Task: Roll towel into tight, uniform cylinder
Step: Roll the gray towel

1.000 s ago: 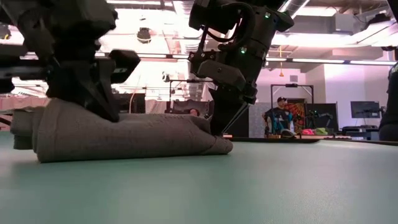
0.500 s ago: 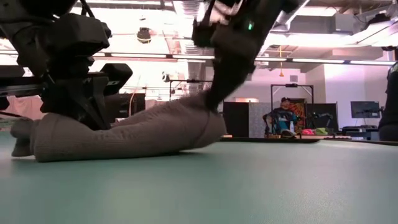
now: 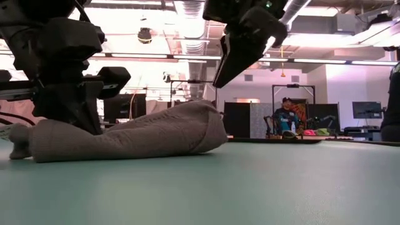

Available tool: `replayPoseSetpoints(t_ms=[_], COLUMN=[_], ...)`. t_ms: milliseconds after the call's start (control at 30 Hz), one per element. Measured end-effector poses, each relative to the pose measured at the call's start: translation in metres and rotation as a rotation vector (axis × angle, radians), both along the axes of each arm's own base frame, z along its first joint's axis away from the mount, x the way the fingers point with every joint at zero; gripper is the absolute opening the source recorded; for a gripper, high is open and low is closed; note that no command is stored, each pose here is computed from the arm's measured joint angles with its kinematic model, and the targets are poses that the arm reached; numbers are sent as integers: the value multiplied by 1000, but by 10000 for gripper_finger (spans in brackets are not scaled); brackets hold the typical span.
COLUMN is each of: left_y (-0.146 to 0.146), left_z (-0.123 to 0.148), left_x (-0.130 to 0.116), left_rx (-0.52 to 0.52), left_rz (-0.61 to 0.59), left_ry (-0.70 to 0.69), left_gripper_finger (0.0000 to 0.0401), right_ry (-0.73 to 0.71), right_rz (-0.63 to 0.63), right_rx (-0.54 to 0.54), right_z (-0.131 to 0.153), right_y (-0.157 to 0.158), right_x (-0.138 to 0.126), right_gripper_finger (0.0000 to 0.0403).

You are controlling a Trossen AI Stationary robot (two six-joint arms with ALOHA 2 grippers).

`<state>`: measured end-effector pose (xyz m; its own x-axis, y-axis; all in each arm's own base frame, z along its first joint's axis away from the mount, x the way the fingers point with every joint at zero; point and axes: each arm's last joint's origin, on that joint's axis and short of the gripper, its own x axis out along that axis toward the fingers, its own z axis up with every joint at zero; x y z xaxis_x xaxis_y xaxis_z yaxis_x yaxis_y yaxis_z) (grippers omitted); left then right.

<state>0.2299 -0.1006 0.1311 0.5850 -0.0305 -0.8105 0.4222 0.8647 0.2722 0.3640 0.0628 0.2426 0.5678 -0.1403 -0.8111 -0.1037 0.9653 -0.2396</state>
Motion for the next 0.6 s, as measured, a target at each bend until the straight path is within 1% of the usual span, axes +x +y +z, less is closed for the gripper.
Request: replayPoseSetpoints(t_ms=[100,167,233,300,400,500,567,600], left_y=[1,1,1,0,-1,-2,-1,-1], left_z=[-1,-2,-2,-2,-4,-5,-5,-5], left_x=[-3,-3,-4,-5,-9,-11,-11,-11], left_rx=[9,13,23,44,103,133,135,134], left_rz=[-26,-30,-45,-85,-163,-204,-206,-204], left_ry=[37,47,48,58,92,111,112,112], left_gripper_finger=[0,0,0,0,0,0,0,0], right_ry=[3,-31,-58,-78,-11,87,140,151], right_rz=[58,89,176,298,513,718,807,809], right_rx=[32,46,46,13,-131,-330,-459,-513], right_z=[-2,0,2,3,-8,-33,-47,-55], right_y=[5,8,12,20,34,47,53,56], right_x=[1,5,7,8,6,9,11,15], right_gripper_finger=[152,162,166,166,166,169,174,176])
